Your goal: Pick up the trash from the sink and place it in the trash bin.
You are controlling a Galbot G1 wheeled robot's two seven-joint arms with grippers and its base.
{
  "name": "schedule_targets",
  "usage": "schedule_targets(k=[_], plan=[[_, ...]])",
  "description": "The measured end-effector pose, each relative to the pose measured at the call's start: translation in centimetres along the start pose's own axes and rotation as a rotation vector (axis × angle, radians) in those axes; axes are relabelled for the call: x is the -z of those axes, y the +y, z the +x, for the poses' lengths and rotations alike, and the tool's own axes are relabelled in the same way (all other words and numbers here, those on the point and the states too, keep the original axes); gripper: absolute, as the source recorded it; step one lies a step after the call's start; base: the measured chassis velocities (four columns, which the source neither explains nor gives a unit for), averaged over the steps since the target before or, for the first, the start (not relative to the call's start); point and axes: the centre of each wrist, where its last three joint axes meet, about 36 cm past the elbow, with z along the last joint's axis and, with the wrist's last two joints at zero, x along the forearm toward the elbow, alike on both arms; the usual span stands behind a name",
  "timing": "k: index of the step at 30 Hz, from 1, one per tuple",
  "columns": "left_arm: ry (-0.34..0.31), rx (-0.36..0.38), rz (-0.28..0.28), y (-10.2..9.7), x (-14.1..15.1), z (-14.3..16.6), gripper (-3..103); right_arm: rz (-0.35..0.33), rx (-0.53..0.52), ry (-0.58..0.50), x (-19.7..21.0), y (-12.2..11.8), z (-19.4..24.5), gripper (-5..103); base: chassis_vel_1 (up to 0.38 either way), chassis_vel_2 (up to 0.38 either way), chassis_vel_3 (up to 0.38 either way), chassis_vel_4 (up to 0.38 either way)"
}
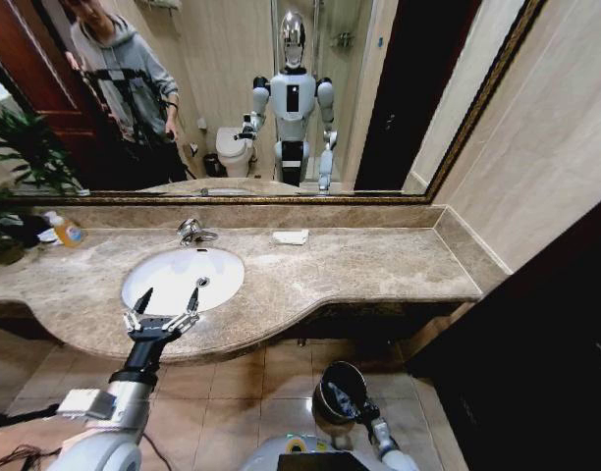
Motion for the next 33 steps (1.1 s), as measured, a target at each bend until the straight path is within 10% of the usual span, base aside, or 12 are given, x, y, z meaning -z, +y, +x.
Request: schedule_targets(k=[10, 15, 22, 27, 33], plan=[[0.0, 0.0, 0.0, 0.0, 0.0, 0.0, 100, -0.227, -0.428, -0.206, 5.3, -5.2, 8.7, 96, 0.0, 0.0, 0.0, 0.0], [0.0, 0.0, 0.0, 0.0, 0.0, 0.0, 100, -0.292, -0.535, -0.547, 14.8, -7.9, 12.8, 100, 0.0, 0.0, 0.0, 0.0], [0.0, 0.0, 0.0, 0.0, 0.0, 0.0, 100, -0.24, -0.248, -0.793, 27.4, -8.7, 11.2, 100, 0.0, 0.0, 0.0, 0.0], [0.0, 0.0, 0.0, 0.0, 0.0, 0.0, 100, -0.075, -0.018, -0.783, 32.5, -13.5, 4.3, 100, 0.0, 0.0, 0.0, 0.0], [0.0, 0.0, 0.0, 0.0, 0.0, 0.0, 100, -0.051, 0.141, -0.727, 38.7, -13.2, -0.5, 100, 0.0, 0.0, 0.0, 0.0]])
